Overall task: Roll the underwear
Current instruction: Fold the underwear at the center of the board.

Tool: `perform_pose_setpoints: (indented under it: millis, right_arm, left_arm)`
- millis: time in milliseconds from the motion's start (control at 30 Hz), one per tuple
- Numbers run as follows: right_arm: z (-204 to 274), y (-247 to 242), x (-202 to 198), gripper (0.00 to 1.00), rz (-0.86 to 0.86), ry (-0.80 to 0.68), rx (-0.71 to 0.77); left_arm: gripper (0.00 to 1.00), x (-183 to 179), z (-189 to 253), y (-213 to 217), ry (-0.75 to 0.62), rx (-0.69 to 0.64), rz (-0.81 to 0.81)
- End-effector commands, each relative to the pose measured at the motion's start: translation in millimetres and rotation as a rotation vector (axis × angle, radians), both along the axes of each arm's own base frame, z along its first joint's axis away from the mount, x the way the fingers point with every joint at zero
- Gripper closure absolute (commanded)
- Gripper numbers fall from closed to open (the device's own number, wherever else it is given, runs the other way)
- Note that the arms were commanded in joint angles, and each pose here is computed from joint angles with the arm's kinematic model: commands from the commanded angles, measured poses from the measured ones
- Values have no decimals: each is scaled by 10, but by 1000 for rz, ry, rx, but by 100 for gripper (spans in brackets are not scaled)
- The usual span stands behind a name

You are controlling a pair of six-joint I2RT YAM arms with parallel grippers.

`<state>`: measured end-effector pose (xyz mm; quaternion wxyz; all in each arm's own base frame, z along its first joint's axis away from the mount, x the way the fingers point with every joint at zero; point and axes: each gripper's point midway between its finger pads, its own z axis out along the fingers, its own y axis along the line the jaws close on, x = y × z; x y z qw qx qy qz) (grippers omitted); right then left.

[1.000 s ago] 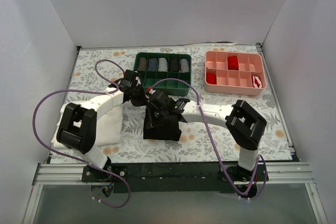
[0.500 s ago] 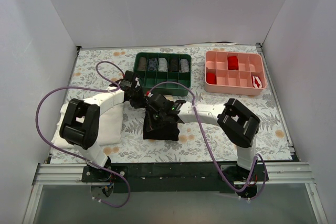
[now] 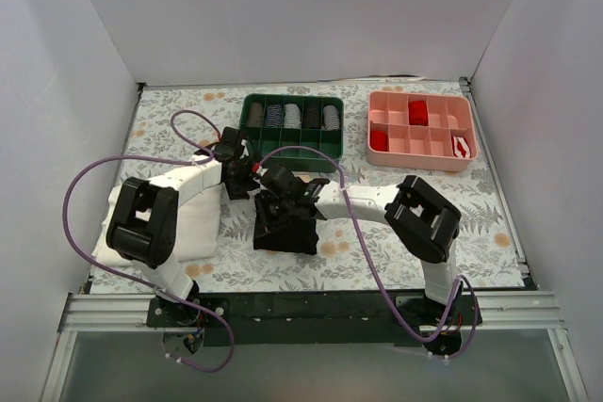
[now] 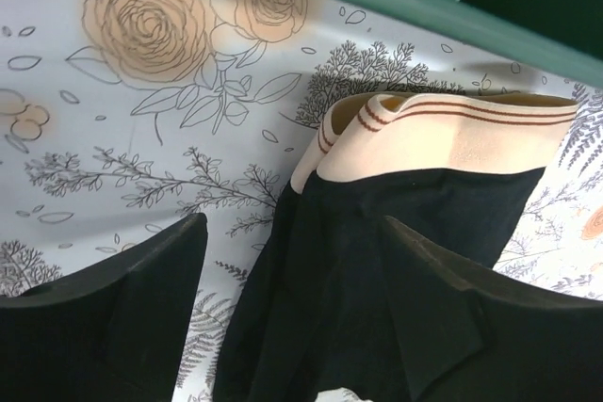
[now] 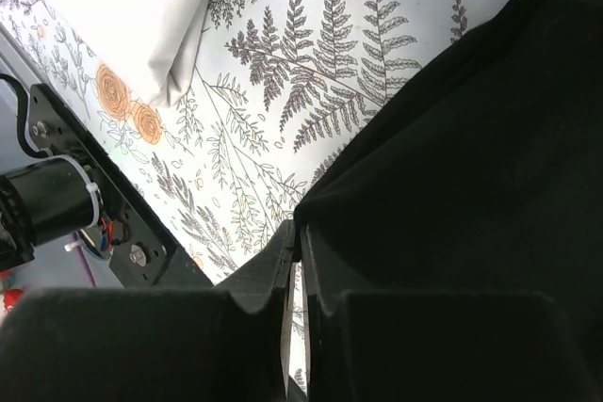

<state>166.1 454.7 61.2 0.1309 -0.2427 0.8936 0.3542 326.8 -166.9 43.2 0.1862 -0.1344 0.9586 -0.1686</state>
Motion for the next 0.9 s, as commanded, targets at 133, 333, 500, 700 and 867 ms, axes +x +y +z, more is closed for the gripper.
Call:
perform_pose_setpoints:
  millis: [133,333,500,700,867]
  right_arm:
    - [417,104,-20,68,67,-74,147]
    - [933,-45,-28,47,60,-146,256]
    - [971,-622,237,51,-121,-195,154]
    - [652,-1260,417,79,-247,-149,72]
    - [544,-1243,316,99,-167,-113,87]
  left_arm:
    - [21,33,383,103,-76,0,49]
    - [18,22,616,116,-110,-10,56]
    - [18,-87,776,108,-123,-40,40]
    - [25,-319,852,-18,-125,-153,-1]
    - [50,-378,672,-107,-69,-196,-10]
